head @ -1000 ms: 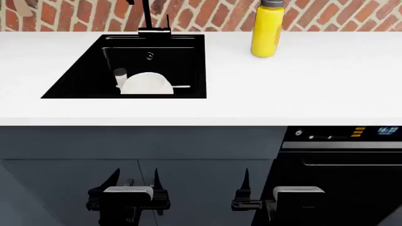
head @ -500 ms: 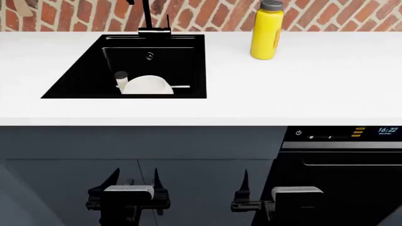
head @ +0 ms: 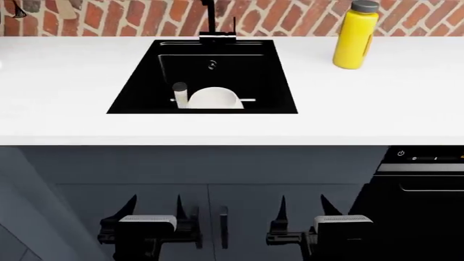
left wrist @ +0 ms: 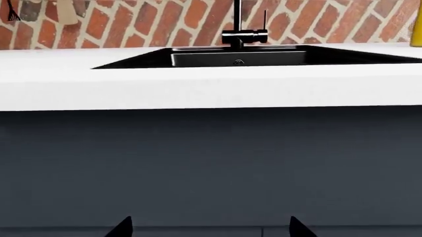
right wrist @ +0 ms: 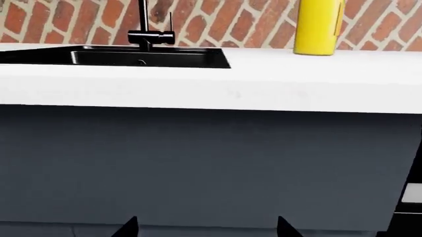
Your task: Pick the cup and bowl from the sink and place them on the counter for drying.
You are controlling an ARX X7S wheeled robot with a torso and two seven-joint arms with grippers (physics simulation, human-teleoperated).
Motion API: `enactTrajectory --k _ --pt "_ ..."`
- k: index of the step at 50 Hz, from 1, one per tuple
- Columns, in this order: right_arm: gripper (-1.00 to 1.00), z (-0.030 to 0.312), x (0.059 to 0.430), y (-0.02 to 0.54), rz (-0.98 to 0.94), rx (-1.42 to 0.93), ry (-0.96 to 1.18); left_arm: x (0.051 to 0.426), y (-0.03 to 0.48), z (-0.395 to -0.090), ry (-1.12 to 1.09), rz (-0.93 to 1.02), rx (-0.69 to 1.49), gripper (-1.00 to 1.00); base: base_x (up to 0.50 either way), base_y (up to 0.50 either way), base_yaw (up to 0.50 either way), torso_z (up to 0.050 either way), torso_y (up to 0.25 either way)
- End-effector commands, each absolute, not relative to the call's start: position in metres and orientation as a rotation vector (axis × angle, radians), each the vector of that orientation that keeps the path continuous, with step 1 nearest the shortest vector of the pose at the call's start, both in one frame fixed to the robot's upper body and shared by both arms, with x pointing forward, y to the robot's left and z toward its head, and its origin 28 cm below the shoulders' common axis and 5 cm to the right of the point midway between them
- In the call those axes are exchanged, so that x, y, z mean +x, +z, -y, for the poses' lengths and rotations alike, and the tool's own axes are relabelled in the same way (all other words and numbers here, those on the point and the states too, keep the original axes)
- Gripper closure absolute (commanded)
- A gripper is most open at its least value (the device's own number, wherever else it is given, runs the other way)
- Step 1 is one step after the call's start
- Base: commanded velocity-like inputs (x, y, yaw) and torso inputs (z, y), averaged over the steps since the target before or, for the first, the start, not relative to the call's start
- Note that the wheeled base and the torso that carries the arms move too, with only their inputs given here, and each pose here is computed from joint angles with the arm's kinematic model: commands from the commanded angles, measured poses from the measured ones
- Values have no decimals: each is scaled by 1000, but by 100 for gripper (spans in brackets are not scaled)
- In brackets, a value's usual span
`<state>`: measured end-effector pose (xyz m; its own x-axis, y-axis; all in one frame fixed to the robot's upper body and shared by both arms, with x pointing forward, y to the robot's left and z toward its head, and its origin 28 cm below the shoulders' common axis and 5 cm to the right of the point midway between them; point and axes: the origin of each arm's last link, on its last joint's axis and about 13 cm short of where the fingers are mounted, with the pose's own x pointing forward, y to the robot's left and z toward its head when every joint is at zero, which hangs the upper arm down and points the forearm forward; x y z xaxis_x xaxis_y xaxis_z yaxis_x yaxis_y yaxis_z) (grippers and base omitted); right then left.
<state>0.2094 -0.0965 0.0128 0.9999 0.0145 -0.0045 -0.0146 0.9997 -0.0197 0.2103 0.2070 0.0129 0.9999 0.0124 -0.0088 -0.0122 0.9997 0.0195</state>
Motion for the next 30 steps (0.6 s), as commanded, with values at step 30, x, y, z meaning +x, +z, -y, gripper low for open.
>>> enactTrajectory --k 30 --pt "-100 96 209 15 25 -4 7 211 18 -206 15 27 1 -100 0 180 0 0 0"
